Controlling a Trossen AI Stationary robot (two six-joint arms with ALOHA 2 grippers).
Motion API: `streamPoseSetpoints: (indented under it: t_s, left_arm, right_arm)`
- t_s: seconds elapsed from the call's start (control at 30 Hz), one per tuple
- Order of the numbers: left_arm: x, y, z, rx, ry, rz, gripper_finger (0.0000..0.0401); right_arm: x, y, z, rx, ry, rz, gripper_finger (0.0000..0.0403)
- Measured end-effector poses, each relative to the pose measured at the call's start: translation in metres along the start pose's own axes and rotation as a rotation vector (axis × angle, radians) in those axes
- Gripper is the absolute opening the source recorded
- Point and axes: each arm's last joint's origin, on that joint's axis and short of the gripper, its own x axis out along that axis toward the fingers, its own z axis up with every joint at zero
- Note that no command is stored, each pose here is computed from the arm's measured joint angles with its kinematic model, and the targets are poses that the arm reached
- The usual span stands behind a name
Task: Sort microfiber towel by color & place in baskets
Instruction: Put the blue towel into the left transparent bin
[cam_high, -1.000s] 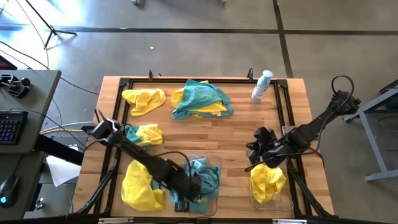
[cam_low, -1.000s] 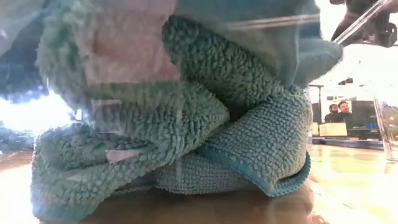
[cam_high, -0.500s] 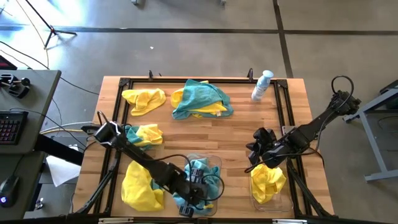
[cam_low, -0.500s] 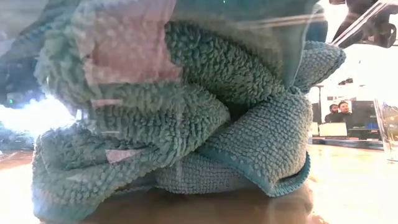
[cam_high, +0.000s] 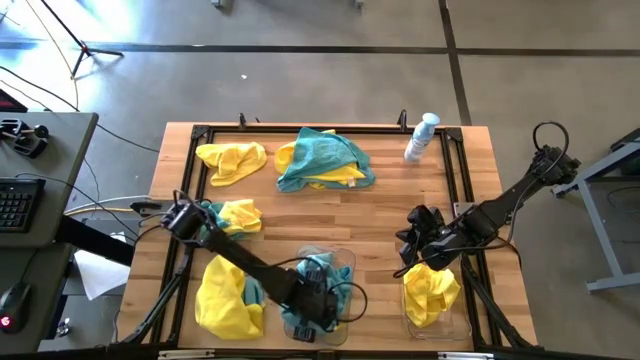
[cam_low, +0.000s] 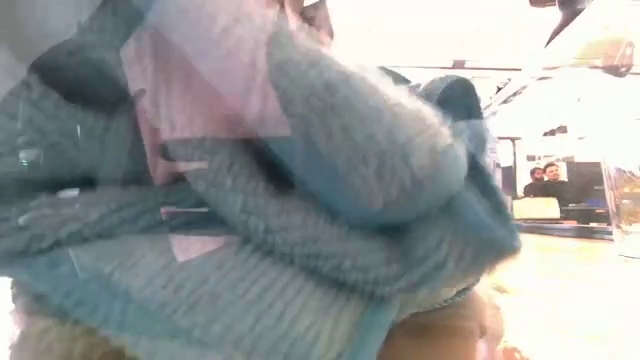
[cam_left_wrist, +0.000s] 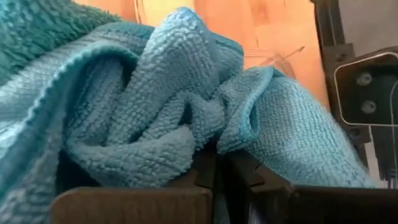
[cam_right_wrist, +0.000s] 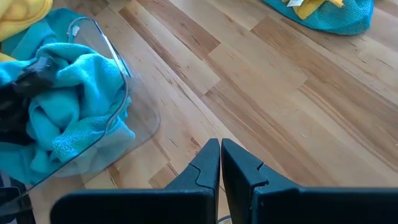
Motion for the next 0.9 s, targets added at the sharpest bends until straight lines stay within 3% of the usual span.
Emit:
streamPoseSetpoints:
  t_s: [0.3, 0.7, 0.9]
  left_arm:
    - [0.003, 0.003, 0.002, -0.046, 0.004, -0.028, 0.0018]
    - [0.003, 0.005, 0.002, -0.074, 0.004, -0.028, 0.0097]
    - [-0.007, 0.005, 0.004, -0.080, -0.005, -0.047, 0.0110]
  right_arm:
    - [0.000, 0.000, 0.000, 0.005, 0.000, 0.001, 0.0011]
    - [0.000, 0.001, 0.000, 0.012, -0.002, 0.005, 0.0011]
    - [0.000, 0.001, 0.000, 0.012, -0.002, 0.005, 0.0011]
